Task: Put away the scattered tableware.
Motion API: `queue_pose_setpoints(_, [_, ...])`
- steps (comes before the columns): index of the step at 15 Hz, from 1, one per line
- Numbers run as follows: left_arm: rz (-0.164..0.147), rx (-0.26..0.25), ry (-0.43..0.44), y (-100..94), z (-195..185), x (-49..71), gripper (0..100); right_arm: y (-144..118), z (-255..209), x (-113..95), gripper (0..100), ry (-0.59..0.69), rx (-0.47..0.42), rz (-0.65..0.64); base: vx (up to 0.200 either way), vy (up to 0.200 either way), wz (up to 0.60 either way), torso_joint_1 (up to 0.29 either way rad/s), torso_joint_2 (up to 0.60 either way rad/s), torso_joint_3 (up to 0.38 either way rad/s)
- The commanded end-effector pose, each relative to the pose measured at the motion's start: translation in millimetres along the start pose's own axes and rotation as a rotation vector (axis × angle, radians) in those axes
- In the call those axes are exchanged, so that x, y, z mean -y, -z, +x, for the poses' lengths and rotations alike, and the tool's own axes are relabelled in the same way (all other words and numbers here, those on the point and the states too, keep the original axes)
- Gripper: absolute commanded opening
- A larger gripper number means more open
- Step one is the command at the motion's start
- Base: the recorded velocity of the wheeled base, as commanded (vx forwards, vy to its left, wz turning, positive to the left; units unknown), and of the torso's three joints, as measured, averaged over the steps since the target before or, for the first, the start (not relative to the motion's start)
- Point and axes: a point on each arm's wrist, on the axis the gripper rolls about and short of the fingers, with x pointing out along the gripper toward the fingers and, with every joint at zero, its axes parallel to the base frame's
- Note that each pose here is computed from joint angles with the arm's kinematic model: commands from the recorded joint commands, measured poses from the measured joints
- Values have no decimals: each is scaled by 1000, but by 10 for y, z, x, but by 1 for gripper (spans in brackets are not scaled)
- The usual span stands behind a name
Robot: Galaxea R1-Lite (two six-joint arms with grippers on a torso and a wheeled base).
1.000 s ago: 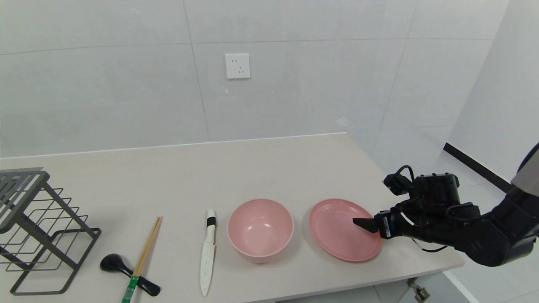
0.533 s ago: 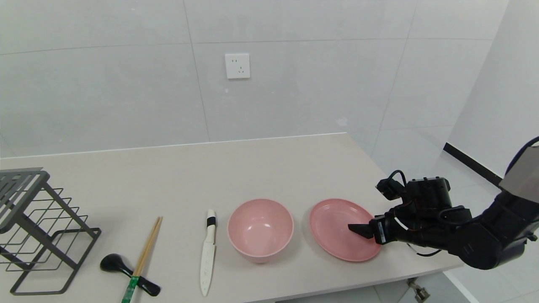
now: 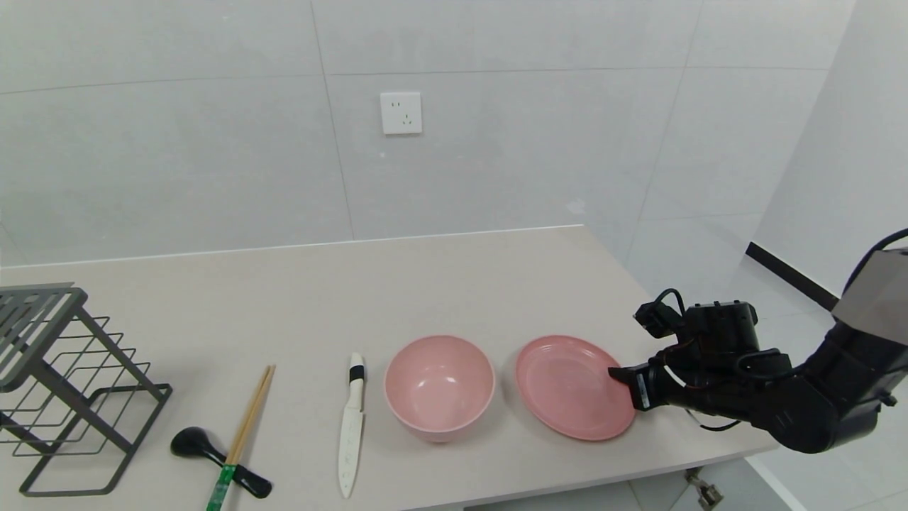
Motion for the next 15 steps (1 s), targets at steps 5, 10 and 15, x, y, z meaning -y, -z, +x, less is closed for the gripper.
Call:
queue_pose_setpoints(5, [0,0,0,0,0,0,100,-137,-100,165,0,32,141,85,0,0,0,0,0,0])
queue_pose_setpoints(10, [0,0,1,0,0,0,100,-358,-275,117,0,-18,282,273,0,0,0,0,0,0])
queue_pose_setpoints(15, [-3,0,1,0,0,0,100,-602,-550,67,0,-91,423,354,0,0,0,0,0,0])
